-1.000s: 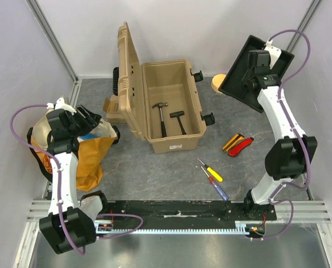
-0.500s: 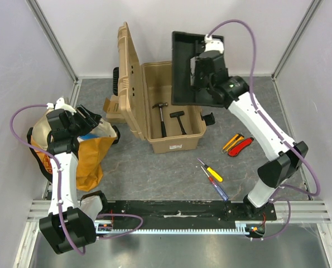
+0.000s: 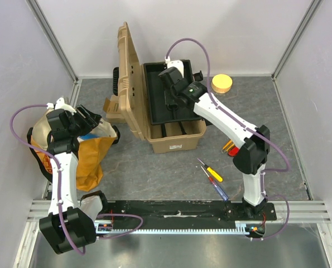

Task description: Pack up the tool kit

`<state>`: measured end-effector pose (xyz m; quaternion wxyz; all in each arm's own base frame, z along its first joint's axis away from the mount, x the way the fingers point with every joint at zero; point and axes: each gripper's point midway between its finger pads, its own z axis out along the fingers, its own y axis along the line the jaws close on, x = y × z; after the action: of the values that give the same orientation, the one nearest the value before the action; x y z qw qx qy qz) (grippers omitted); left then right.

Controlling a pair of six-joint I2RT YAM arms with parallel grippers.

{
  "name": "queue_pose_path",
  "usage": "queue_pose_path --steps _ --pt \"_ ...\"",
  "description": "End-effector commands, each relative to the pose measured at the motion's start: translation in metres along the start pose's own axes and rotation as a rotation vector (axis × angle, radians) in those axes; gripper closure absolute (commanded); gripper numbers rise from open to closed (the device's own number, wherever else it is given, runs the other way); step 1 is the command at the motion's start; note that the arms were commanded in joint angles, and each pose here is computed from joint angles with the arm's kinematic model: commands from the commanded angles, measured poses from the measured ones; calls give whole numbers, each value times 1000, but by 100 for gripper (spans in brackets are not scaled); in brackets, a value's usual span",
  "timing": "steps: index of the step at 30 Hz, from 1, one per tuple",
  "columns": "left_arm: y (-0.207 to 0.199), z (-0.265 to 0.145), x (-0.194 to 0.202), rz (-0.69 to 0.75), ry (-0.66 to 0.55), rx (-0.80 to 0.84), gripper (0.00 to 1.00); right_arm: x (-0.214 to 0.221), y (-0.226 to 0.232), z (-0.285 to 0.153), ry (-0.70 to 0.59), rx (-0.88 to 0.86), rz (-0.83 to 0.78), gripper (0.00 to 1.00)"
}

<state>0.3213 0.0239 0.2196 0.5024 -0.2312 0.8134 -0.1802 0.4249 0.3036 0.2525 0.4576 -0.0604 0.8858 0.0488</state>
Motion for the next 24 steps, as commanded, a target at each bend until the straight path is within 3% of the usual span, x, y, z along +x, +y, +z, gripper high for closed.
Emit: queue_pose_path --steps 1,24 --pt "-7 -4 -15 50 -48 19 36 -24 5 -8 -63 27 48 100" --pt "-8 -5 -16 54 -50 18 36 31 14 29 118 49 -21 100"
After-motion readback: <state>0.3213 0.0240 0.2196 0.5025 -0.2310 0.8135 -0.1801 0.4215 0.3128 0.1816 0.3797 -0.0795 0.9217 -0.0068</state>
